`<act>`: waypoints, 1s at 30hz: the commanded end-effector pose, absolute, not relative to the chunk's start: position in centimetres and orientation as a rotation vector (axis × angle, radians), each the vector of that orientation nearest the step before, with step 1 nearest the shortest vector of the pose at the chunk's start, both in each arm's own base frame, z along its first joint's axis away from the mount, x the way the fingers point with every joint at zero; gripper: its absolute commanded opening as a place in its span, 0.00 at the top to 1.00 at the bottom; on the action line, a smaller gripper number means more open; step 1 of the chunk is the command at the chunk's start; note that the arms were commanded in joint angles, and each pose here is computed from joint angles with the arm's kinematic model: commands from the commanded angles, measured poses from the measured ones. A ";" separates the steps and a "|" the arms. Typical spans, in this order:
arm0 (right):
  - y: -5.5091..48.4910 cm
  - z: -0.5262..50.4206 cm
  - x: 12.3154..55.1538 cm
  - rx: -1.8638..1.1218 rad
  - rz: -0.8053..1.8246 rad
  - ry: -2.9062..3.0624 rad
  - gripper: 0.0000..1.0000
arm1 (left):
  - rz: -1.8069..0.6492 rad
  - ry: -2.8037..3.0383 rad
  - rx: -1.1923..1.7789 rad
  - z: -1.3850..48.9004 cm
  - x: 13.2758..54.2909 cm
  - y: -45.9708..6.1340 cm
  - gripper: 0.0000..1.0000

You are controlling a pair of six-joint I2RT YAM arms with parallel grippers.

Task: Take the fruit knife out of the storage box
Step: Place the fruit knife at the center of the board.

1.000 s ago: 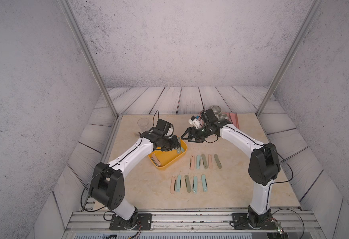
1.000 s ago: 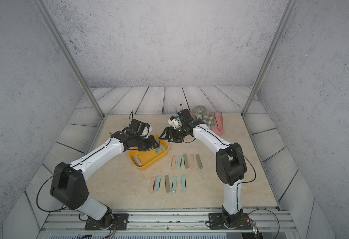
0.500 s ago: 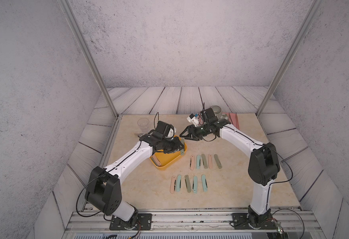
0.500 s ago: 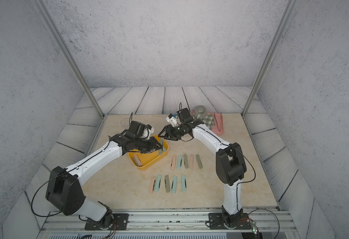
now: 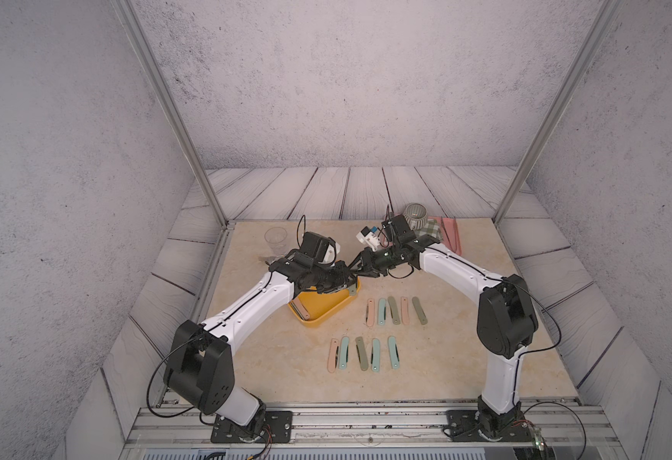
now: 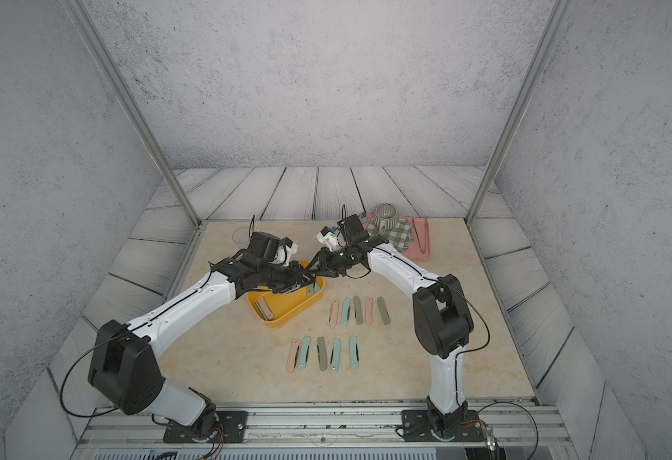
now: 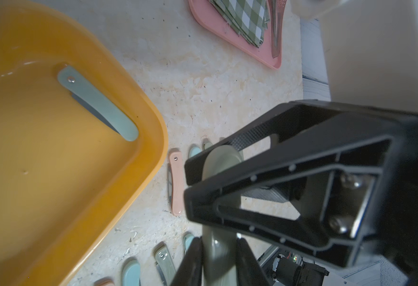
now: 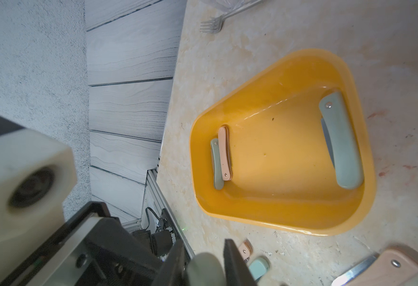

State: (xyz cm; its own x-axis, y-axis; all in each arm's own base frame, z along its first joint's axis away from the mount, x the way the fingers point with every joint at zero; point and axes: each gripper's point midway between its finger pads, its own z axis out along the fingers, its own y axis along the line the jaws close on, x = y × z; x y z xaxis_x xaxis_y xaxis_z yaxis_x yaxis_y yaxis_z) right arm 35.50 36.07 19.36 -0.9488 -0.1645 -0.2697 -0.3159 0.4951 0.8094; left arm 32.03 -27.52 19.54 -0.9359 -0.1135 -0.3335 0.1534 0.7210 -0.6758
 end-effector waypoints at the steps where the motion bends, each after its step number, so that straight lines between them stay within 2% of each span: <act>1: 36.2 19.8 35.4 -0.431 1.442 2.566 0.80 | -1.081 2.550 0.053 20.2 31.8 -27.9 0.73; 6: 36.1 20.4 35.7 -0.435 1.434 2.553 0.89 | -1.082 2.554 0.055 20.0 31.8 -27.9 0.66; 10: 35.6 20.6 35.9 -0.444 1.379 2.555 0.94 | -1.082 2.548 0.060 20.1 31.8 -27.9 0.51; 16: 31.0 19.7 37.6 -0.374 1.204 2.624 1.00 | -1.004 2.547 0.059 20.4 31.7 -26.8 0.39; 22: 24.6 17.6 38.3 -0.311 0.899 2.737 1.00 | -0.873 2.605 0.033 19.3 31.4 -25.1 0.34; 30: 15.8 13.1 37.6 -0.185 0.348 2.917 1.00 | -0.701 2.638 -0.016 17.5 32.0 -22.8 0.30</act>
State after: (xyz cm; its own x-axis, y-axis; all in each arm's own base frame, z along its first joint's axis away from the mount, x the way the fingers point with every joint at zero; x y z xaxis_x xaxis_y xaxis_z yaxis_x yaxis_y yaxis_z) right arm 39.11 19.84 13.81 -0.9678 -0.0816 -0.2380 -0.1734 0.9018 0.3959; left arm 31.76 -24.11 17.67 -0.9262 -0.1152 -0.3591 0.1000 0.8430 -0.5285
